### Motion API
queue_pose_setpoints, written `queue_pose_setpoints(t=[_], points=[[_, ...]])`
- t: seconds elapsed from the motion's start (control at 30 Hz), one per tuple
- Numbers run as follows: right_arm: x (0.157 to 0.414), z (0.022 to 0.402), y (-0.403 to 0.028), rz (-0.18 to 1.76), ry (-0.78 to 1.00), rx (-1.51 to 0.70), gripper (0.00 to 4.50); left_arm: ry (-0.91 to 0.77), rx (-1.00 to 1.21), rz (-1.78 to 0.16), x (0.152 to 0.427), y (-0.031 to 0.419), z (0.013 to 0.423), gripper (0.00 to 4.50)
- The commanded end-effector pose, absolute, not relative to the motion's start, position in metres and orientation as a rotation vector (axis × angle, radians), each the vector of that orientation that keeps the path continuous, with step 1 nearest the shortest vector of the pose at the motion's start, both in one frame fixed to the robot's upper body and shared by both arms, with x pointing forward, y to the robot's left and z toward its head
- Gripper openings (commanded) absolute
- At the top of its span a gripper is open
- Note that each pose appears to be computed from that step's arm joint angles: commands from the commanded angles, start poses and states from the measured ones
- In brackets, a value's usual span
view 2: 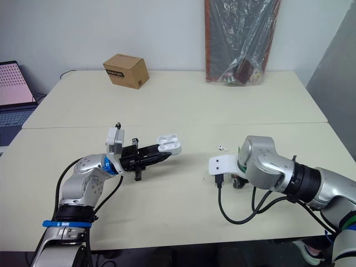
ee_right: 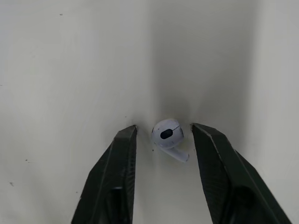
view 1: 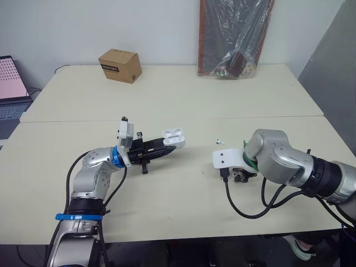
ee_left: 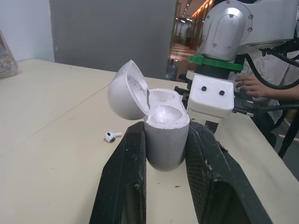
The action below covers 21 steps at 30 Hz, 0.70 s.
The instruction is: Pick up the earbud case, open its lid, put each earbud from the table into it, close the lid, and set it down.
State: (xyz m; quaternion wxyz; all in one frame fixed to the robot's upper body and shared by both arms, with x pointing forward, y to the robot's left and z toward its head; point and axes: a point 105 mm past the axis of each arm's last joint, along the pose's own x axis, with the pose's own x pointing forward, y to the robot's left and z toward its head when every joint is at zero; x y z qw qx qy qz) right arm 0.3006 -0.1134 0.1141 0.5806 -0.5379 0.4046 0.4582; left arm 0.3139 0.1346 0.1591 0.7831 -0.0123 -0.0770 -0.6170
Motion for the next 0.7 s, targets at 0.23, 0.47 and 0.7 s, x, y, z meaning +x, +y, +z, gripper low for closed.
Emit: queue_pose_setpoints(t=[0.23, 0.47, 0.7], points=[[0.3044, 0.1158, -0.1174, 1.045, 0.942, -1.297, 1.81, -0.214, 0.004, -1.327, 0.3125, 0.1359, 0.1695, 0.86], [0.3036, 0.1151, -0.1173, 1.051, 0.944, -1.307, 0.8, -0.216, 0.001, -1.323, 0.3127, 0.1361, 0.1691, 0.86], [0.3022, 0.1147, -0.1168, 1.055, 0.952, -1.32, 0.37, -0.218, 0.0, -1.324, 0.3121, 0.1356, 0.1688, 0.86]])
